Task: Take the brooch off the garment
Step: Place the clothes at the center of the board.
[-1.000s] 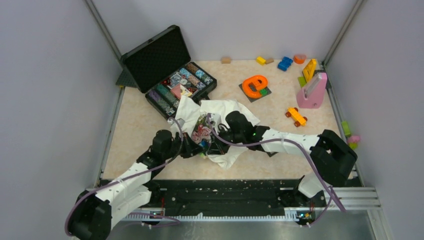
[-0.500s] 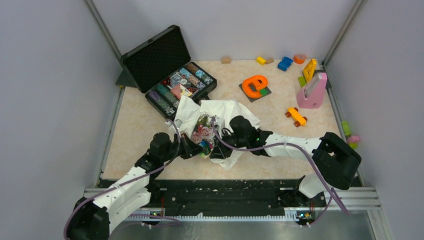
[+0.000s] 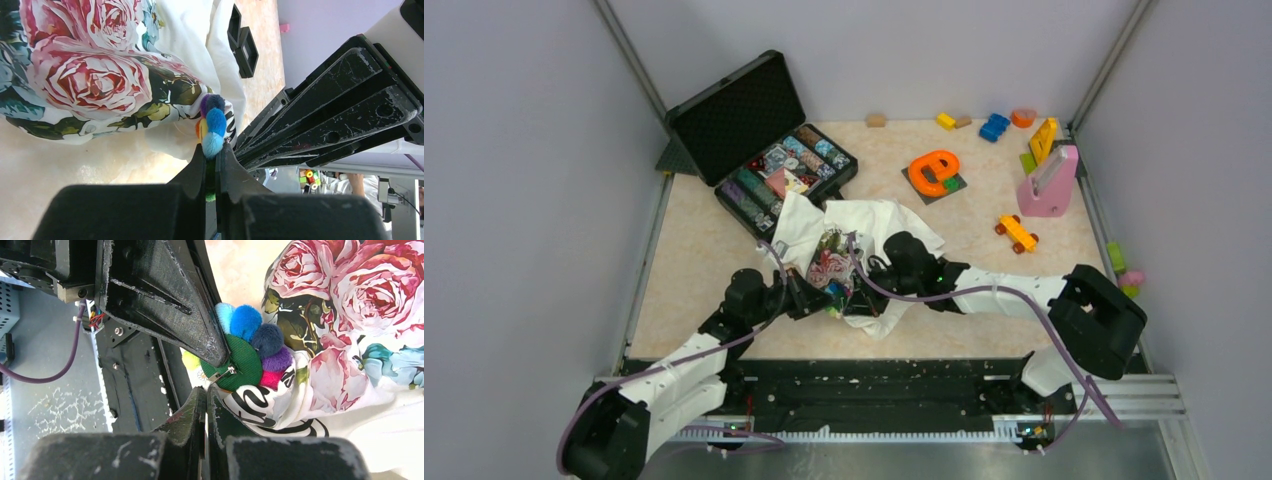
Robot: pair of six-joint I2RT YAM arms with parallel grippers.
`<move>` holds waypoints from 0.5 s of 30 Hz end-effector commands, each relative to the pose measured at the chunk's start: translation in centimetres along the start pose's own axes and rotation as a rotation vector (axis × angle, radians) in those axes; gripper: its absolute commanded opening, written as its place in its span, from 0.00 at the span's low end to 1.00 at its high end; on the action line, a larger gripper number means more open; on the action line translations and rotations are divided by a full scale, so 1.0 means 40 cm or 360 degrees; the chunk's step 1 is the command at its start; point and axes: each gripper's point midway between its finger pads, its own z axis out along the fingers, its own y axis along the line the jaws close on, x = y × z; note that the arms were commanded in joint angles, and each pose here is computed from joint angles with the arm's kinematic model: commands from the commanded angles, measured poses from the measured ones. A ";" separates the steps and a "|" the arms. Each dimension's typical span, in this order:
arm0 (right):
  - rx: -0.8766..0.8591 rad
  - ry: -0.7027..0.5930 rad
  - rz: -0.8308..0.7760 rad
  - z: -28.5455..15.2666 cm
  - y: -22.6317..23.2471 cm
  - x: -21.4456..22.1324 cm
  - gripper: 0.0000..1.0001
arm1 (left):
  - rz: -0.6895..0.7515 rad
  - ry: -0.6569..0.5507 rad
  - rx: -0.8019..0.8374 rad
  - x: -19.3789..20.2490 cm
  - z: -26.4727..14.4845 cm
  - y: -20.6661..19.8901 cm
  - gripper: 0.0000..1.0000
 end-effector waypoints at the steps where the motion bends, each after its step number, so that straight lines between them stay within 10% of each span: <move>1: 0.0054 -0.0104 -0.0040 0.005 -0.009 -0.058 0.00 | 0.0037 -0.0005 0.0141 -0.007 -0.004 -0.048 0.00; 15: 0.0118 -0.0157 -0.0025 0.012 -0.032 -0.088 0.00 | 0.0008 0.0037 0.0162 0.011 -0.004 -0.044 0.00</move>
